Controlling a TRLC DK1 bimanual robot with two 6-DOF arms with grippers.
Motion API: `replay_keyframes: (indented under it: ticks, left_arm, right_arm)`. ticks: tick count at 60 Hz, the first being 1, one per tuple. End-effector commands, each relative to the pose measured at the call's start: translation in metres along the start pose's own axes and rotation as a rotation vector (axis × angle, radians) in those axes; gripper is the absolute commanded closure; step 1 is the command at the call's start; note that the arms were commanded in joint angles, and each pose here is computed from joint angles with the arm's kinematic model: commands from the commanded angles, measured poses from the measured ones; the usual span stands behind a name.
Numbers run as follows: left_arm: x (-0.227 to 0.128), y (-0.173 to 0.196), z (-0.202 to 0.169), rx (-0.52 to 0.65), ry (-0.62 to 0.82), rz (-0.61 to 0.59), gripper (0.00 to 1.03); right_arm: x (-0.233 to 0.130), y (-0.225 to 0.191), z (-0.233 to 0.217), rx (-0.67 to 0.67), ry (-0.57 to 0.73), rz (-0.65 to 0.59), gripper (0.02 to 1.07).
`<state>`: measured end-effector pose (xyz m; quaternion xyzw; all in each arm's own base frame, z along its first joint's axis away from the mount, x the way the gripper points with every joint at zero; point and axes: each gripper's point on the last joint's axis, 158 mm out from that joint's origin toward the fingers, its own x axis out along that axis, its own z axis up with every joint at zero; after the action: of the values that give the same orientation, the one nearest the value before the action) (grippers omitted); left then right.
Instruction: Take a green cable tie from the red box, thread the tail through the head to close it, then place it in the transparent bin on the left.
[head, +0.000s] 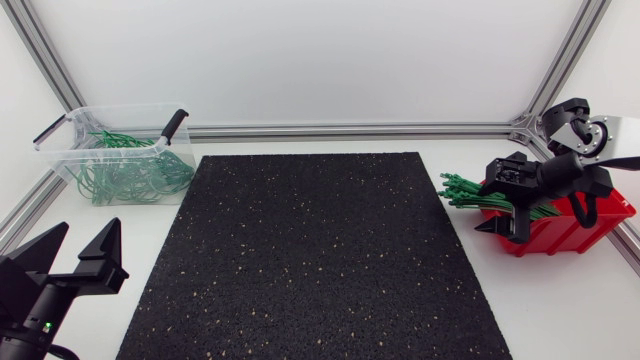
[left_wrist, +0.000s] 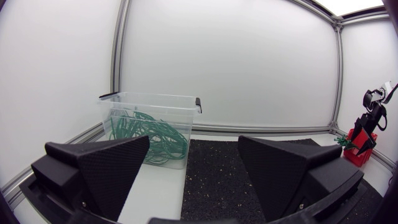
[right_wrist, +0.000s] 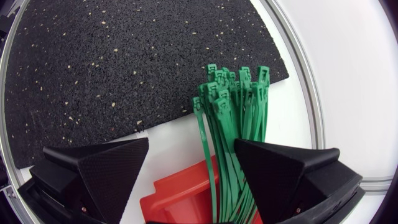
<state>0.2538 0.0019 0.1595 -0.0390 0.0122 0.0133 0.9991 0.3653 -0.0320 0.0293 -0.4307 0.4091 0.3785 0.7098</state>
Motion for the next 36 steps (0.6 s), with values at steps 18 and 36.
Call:
replay_keyframes:
  ticks: [18,36]
  left_arm:
    - [0.002,0.003,-0.025,-0.012,0.057,0.011,0.04]
    - [0.002,0.005,-0.024,-0.011,0.055,0.019,0.04]
  right_arm:
    - [-0.01,0.059,-0.032,-0.076,0.071,0.082,0.07]
    - [-0.041,0.068,-0.026,-0.143,0.071,-0.003,0.07]
